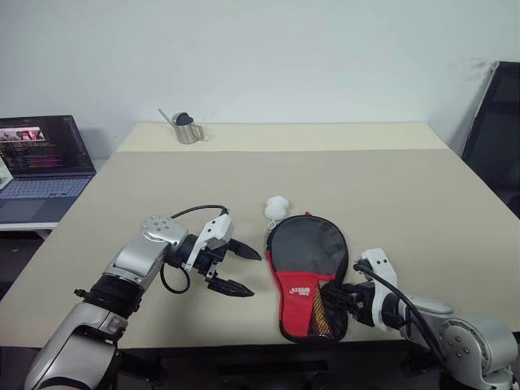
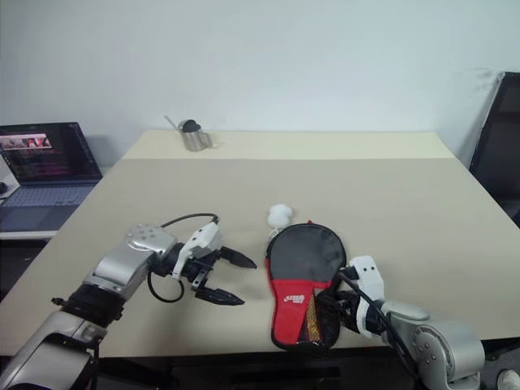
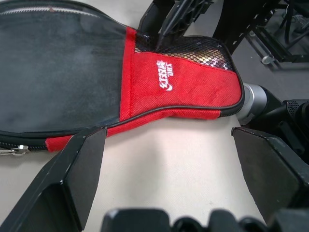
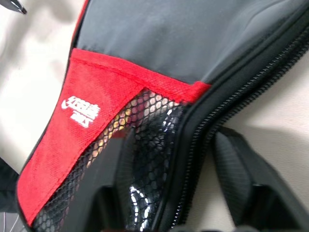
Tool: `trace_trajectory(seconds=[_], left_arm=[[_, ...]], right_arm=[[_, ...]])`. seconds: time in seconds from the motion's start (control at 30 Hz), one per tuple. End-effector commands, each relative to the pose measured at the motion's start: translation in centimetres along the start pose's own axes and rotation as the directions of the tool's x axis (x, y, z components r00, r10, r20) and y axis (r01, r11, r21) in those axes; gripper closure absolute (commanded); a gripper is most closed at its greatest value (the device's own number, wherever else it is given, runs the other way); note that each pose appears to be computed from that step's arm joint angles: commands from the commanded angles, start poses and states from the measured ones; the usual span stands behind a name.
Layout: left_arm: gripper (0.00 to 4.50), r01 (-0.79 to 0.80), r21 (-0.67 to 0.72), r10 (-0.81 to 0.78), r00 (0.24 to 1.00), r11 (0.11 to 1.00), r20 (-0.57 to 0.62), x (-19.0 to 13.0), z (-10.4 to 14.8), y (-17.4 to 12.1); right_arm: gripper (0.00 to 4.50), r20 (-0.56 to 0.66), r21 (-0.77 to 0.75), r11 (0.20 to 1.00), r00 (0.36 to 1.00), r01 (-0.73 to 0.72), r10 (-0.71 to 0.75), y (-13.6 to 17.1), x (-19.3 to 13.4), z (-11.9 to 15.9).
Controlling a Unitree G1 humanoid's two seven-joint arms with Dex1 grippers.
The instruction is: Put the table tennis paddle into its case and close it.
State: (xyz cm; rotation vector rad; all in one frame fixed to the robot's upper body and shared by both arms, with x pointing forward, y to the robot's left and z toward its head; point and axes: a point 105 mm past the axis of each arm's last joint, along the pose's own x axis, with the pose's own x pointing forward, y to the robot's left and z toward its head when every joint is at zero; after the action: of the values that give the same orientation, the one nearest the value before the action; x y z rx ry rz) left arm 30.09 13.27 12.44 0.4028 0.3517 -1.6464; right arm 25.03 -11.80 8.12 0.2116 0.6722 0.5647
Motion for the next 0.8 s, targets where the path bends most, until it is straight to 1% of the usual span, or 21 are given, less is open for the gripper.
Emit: trace_trajectory(seconds=[0.03, 0.1, 0.27, 0.33, 0.4, 0.43, 0.5, 0.6, 0.73, 0.8], left_arm=[[0.00, 0.052, 0.040, -0.052, 0.999, 0.998, 0.016, -0.2, 1.1, -0.5], [0.00, 0.049, 0.039, -0.050, 0.999, 0.998, 0.021, -0.1, 1.1, -0.5], [0.00, 0.040, 0.028, -0.041, 0.998, 0.999, 0.038, 0.1, 1.3, -0.5], [0.00, 0.029, 0.024, -0.030, 0.998, 0.999, 0.048, 0.1, 1.4, -0.4], [0.00, 0.003, 0.022, -0.004, 0.998, 1.000, 0.065, 0.1, 1.8, -0.1], [0.00, -0.019, 0.017, 0.017, 0.996, 1.000, 0.083, 0.0, 2.1, 0.2], [0.00, -0.066, 0.006, 0.064, 0.991, 0.998, 0.118, -0.3, 2.8, 0.9], [0.00, -0.207, -0.039, 0.210, 0.958, 0.978, 0.196, -1.2, 4.0, 3.0], [0.00, -0.316, -0.082, 0.327, 0.912, 0.945, 0.249, -2.0, 4.7, 4.7], [0.00, -0.430, -0.106, 0.442, 0.852, 0.896, 0.281, -2.9, 5.4, 6.5]], right_arm=[[1.93, 0.055, 0.043, 0.990, 0.989, 0.132, -0.135, -2.1, -1.4, 0.8], [1.93, 0.080, 0.041, 0.991, 0.988, 0.130, -0.133, -1.8, -1.8, 1.2], [1.93, 0.132, -0.030, 0.991, 0.983, 0.130, -0.125, -0.8, -3.0, 2.2], [1.59, 0.151, -0.112, 0.986, 0.983, 0.121, -0.103, -0.2, -3.3, 2.9], [1.11, 0.187, -0.198, 0.973, 0.979, 0.119, -0.082, 0.5, -3.6, 4.0], [0.69, 0.201, -0.226, 0.968, 0.977, 0.114, -0.068, 0.8, -3.6, 4.5], [0.04, 0.225, -0.273, 0.955, 0.973, 0.117, -0.055, 1.2, -3.6, 5.3], [0.04, 0.271, -0.370, 0.919, 0.962, 0.138, -0.035, 1.7, -3.0, 7.1], [0.04, 0.322, -0.410, 0.902, 0.947, 0.137, 0.003, 2.2, -2.1, 8.8], [0.04, 0.336, -0.418, 0.903, 0.940, 0.100, 0.052, 3.0, -0.9, 9.7]])
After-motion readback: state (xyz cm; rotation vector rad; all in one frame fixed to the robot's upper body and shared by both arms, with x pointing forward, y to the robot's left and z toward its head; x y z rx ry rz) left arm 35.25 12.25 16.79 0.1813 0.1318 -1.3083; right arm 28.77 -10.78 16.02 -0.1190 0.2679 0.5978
